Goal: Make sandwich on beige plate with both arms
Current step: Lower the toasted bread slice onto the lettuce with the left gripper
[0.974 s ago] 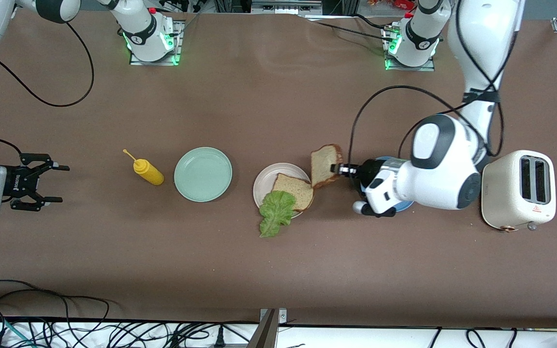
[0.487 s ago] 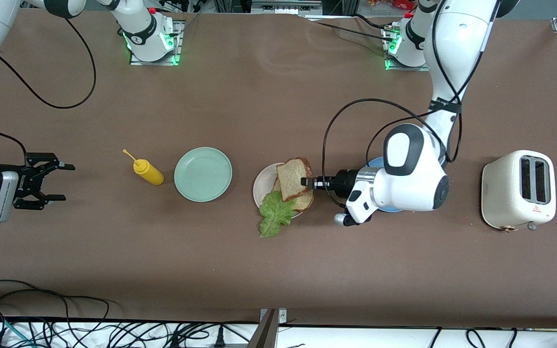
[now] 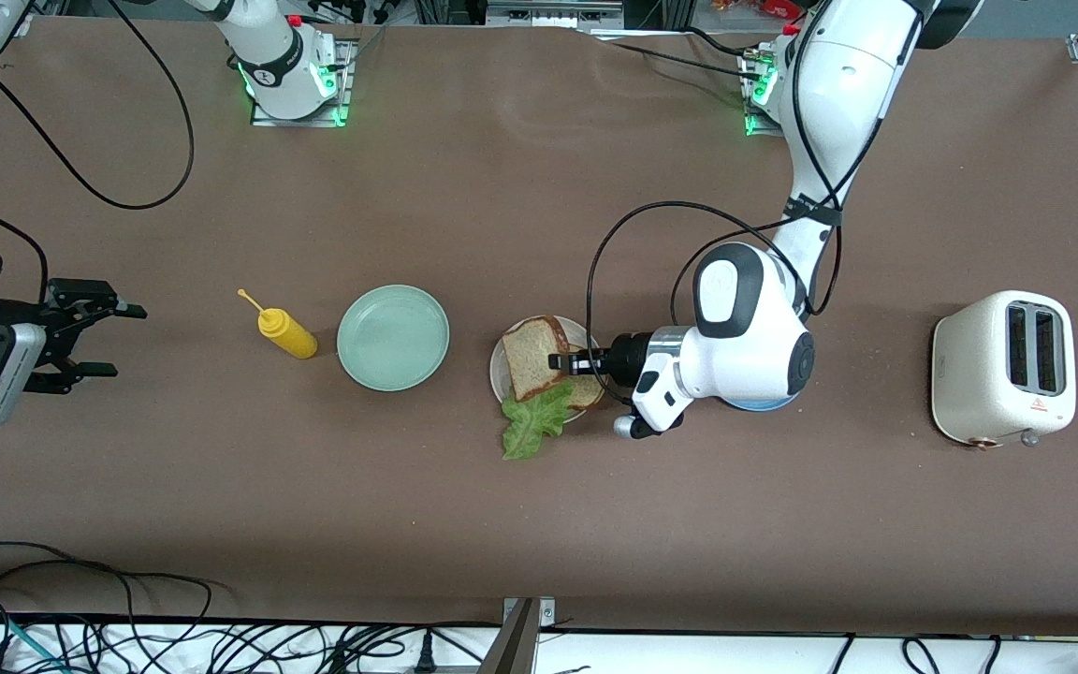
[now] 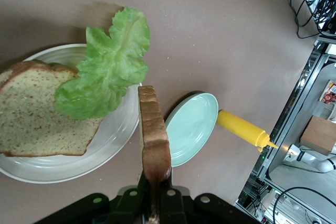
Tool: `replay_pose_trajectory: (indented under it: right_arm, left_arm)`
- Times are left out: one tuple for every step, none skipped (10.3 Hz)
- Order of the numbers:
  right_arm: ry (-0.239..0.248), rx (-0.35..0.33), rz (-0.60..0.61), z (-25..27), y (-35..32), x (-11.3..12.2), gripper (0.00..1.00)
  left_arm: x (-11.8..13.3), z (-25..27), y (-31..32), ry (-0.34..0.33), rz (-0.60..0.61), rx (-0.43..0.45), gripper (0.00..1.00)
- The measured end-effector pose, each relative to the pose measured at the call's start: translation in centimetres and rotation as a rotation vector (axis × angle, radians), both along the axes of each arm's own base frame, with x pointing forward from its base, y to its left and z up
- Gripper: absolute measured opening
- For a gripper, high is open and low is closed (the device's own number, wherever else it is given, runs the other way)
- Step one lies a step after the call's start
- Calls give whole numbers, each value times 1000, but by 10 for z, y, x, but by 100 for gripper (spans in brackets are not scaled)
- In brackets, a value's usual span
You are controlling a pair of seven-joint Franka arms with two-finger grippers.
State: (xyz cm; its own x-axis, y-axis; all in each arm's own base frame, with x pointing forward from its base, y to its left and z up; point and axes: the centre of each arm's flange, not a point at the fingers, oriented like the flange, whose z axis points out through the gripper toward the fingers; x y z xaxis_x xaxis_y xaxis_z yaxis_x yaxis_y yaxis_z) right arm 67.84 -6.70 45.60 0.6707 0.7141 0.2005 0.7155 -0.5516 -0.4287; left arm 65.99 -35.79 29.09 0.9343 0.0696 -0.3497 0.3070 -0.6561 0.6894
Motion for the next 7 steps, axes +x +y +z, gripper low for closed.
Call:
replay_pose_trajectory:
  right_arm:
    - [1,-2,0,0,0,0,100]
    - [2,-4,1,-1,0,0,100]
    - [3,-5,0,-1,0,0,100]
    - [3,-6,0,-1,0,0,100]
    - [4,-6,0,-1,0,0,100]
    - [4,-7,-1,-1,-1,0,100]
    - [8,-11,-7,-1,-1,0,100]
  left_arm:
    - [0,-3,0,2,2,3,9]
    - [1,-6,-1,-2,8,7,9]
    - [0,-11,-4,-7,14,13,9]
    - [-3,-19,-10,-8,15,20,9]
    - [-5,-26,-15,-5,13,26,9]
    - [-7,-30,-17,-2,10,29,9]
    - [-8,-33,-18,1,10,31,9]
